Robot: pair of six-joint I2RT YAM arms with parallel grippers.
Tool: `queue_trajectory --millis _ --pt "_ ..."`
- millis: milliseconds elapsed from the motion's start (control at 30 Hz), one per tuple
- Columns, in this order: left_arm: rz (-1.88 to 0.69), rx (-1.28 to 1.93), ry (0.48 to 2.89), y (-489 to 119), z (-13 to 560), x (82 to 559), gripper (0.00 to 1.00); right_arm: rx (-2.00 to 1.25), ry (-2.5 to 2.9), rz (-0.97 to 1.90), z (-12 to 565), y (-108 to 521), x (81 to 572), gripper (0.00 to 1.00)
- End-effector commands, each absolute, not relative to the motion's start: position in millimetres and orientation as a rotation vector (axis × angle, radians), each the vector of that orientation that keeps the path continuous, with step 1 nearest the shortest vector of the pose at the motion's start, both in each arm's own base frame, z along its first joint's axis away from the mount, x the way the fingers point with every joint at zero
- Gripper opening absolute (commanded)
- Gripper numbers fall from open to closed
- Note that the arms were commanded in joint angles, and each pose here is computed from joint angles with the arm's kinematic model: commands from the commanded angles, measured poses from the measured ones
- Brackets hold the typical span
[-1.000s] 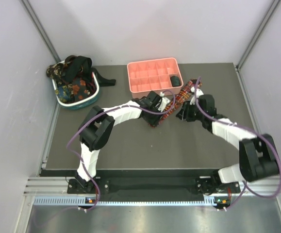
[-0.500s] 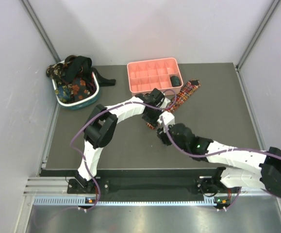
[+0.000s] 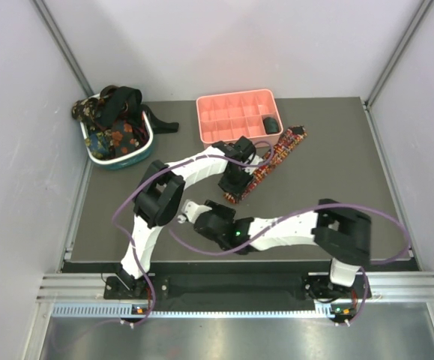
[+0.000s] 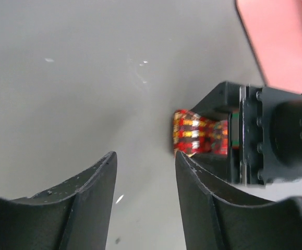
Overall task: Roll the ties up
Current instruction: Roll the tie
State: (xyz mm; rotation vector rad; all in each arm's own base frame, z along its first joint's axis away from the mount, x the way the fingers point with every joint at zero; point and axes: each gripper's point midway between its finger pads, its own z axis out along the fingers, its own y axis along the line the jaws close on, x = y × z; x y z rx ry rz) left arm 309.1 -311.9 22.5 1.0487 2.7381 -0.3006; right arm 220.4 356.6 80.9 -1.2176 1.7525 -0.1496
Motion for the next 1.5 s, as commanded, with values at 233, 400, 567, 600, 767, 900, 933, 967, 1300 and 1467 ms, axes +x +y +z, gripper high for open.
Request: queue_trajectory --millis 233,400,567,600,767,900,933,967,1300,1467 --pt "-0.154 1.119 2.986 -276.8 1.1 261.4 0.46 -1.269 1.761 -0.63 71.0 352.6 262.5 0.57" --pt "-0.107 1.139 3.019 -269.3 -4.3 253.8 0.45 -1.308 1.769 -0.707 58.9 352.8 271.2 0.59" --pt "-0.094 1.154 3.044 -267.7 -3.2 248.8 0.46 -1.34 1.783 -0.733 46.7 352.3 273.5 0.58" --pt "-0.09 1.157 3.048 -267.0 -1.0 248.2 0.46 -1.347 1.784 -0.746 45.9 351.4 274.2 0.57" --pt "-0.051 1.179 3.076 -263.8 1.8 245.9 0.46 -1.362 1.796 -0.821 36.1 344.7 278.9 0.57" --pt "-0.03 1.202 3.09 -263.6 5.5 246.6 0.45 -1.389 1.809 -0.864 27.2 340.0 280.0 0.57" --pt "-0.021 1.206 3.102 -261.8 6.4 244.8 0.46 -1.379 1.825 -0.862 25.4 339.2 279.5 0.57" --pt "-0.016 1.207 3.105 -261.1 6.3 245.3 0.46 -1.392 1.836 -0.878 24.2 336.7 278.2 0.57" --pt "-0.034 1.221 3.146 -260.2 6.7 238.1 0.45 -1.39 1.944 -0.919 4.8 313.5 274.9 0.57" --pt "-0.053 1.219 3.146 -261.4 9.1 235.8 0.45 -1.393 1.96 -0.915 -0.1 308.4 283.7 0.54"
